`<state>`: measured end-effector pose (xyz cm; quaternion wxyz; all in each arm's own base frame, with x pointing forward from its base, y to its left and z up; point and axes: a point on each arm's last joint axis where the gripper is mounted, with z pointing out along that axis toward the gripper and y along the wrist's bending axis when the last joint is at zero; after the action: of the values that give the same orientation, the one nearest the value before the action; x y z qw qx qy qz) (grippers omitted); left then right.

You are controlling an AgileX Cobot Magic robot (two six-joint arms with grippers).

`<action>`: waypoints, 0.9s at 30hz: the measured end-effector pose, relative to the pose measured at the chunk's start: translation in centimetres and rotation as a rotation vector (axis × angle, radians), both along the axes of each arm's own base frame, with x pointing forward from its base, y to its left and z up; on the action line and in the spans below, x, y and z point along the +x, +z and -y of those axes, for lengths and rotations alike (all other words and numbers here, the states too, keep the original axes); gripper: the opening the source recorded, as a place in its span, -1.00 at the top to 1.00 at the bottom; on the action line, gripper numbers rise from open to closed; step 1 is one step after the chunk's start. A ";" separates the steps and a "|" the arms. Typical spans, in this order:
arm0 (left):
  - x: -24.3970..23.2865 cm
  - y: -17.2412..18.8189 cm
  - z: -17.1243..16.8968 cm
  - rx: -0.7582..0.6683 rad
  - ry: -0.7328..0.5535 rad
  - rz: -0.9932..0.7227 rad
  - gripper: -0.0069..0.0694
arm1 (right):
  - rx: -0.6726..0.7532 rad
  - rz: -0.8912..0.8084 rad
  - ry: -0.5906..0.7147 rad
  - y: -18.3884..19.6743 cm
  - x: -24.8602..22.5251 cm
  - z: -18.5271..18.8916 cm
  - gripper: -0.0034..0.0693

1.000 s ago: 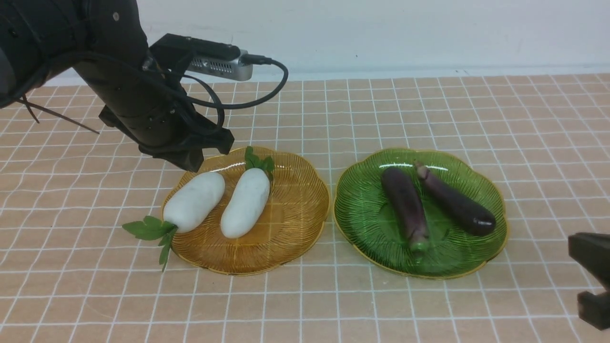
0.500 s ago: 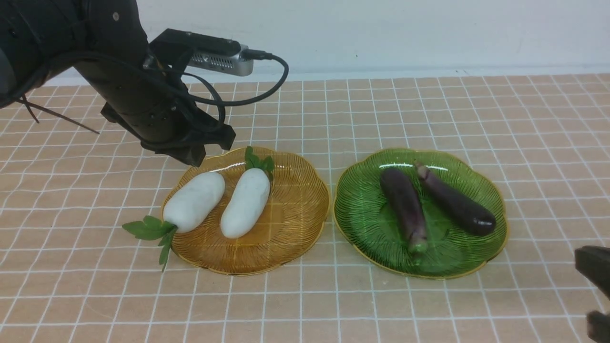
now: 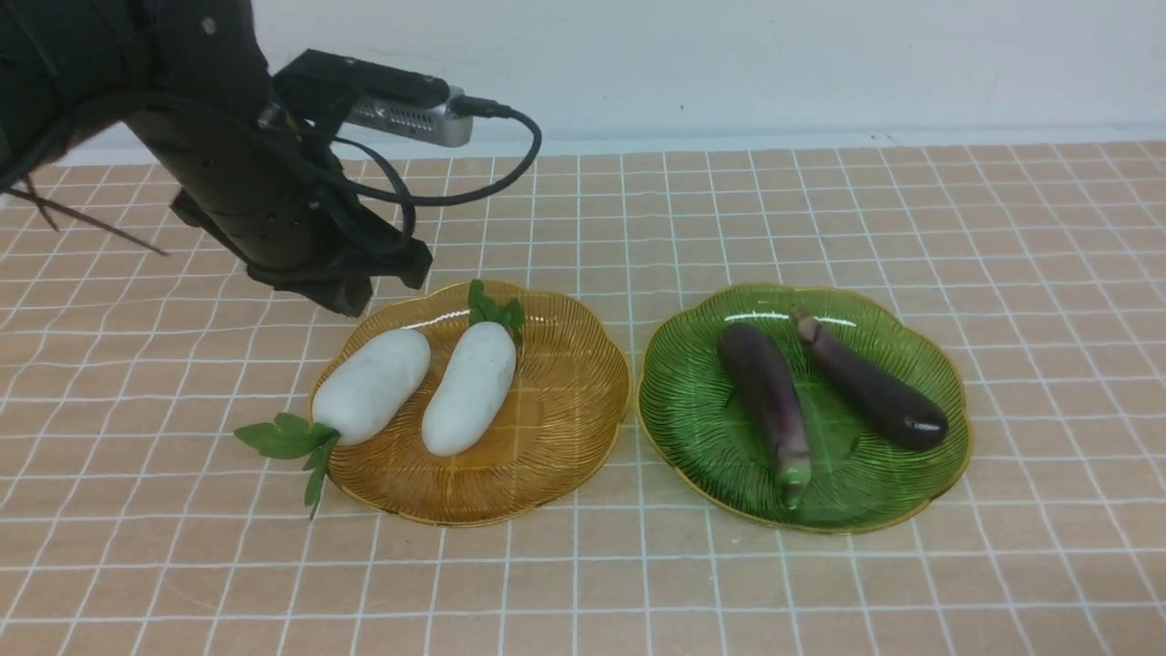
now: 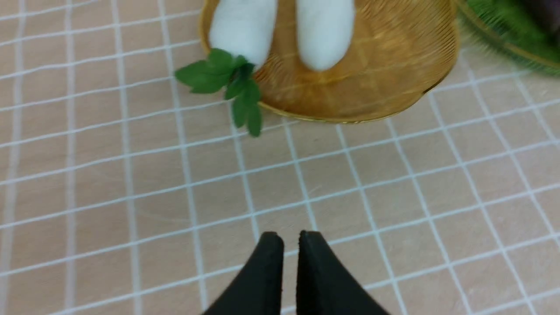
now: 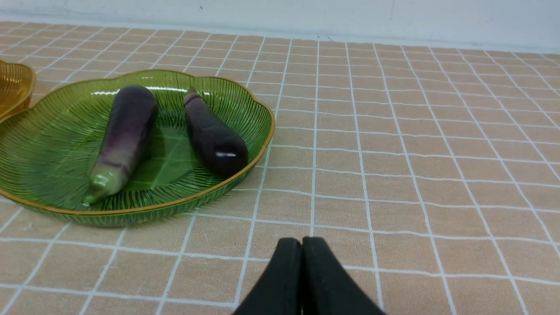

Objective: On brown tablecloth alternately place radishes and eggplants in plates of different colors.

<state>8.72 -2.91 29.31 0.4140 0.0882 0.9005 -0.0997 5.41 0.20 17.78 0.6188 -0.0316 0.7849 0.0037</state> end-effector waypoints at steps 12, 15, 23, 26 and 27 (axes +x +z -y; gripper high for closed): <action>-1.3 -3.6 -0.4 -0.119 0.021 0.267 0.72 | -0.019 0.001 0.005 0.0 0.0 0.0 0.95; -1.3 -3.6 -0.4 -0.113 0.020 0.279 0.72 | -0.019 0.001 0.005 0.0 0.0 0.0 0.95; -1.2 -4.6 -1.0 -0.059 0.071 0.284 0.72 | -0.021 0.002 0.005 0.0 0.0 0.0 0.95; -2.3 -6.3 -2.1 0.010 0.152 0.345 0.72 | -0.021 0.002 0.005 0.0 0.0 0.0 0.95; -2.7 -6.9 -2.3 0.025 0.177 0.364 0.72 | -0.021 0.002 0.005 0.0 0.0 0.0 0.95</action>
<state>6.05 -0.57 22.37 0.5760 0.0304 0.8162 -0.0341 5.42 0.20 17.79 0.6191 -0.0403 0.7842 -0.0031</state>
